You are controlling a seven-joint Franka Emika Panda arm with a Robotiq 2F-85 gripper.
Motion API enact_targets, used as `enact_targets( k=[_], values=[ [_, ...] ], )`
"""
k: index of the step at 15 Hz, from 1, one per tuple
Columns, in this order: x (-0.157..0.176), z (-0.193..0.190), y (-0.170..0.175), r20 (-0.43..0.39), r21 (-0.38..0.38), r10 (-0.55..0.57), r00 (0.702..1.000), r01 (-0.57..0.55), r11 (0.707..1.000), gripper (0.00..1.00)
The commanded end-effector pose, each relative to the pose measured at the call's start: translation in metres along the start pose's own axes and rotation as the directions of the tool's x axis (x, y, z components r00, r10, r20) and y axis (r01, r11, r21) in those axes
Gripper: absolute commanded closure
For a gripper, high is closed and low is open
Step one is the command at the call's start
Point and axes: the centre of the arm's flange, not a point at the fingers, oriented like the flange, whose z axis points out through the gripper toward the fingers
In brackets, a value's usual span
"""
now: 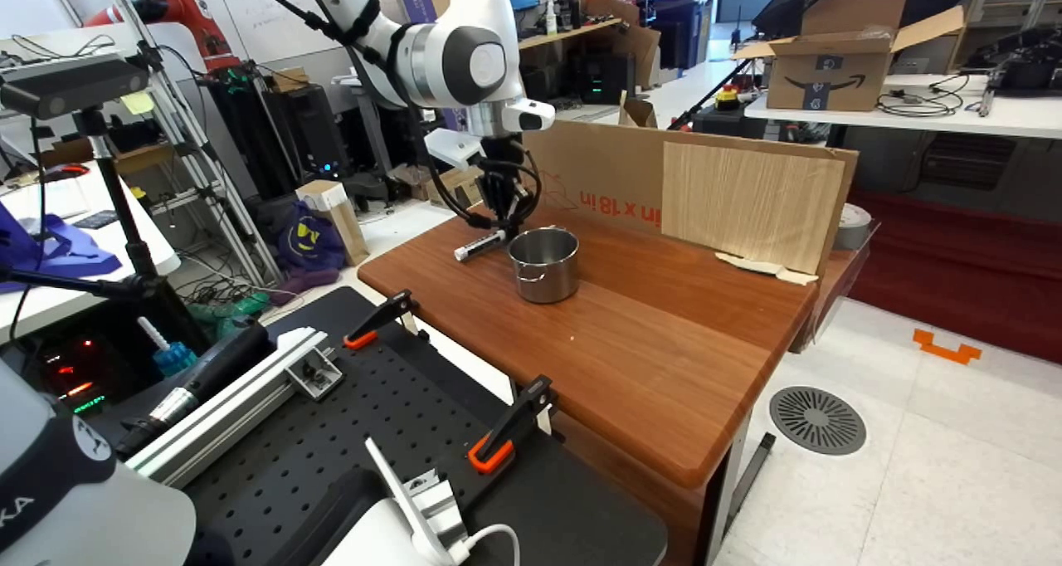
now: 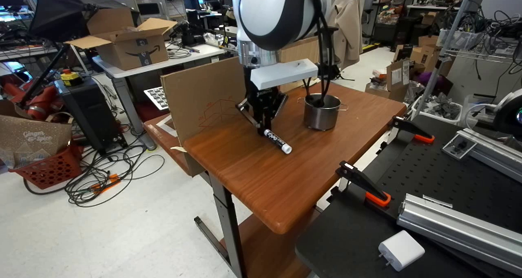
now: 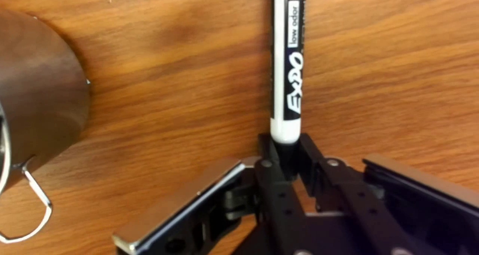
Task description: Put the marker in the pot
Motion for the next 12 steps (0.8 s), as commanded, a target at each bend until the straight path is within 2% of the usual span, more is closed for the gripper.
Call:
enact_targets(
  k=[1, 7, 9, 12],
  values=[
    [-0.011, -0.018, -0.002, -0.011, 0.002, 0.004, 1.0, -0.004, 1.0, 0.95],
    [-0.044, -0.07, 0.016, -0.115, -0.053, 0.025, 0.993, -0.032, 0.998, 0.95],
    [-0.053, -0.086, 0.033, -0.155, -0.078, 0.052, 0.986, -0.065, 0.995, 0.95],
    [-0.06, -0.114, 0.067, -0.252, -0.106, 0.109, 0.962, -0.139, 0.985, 0.95]
  ],
)
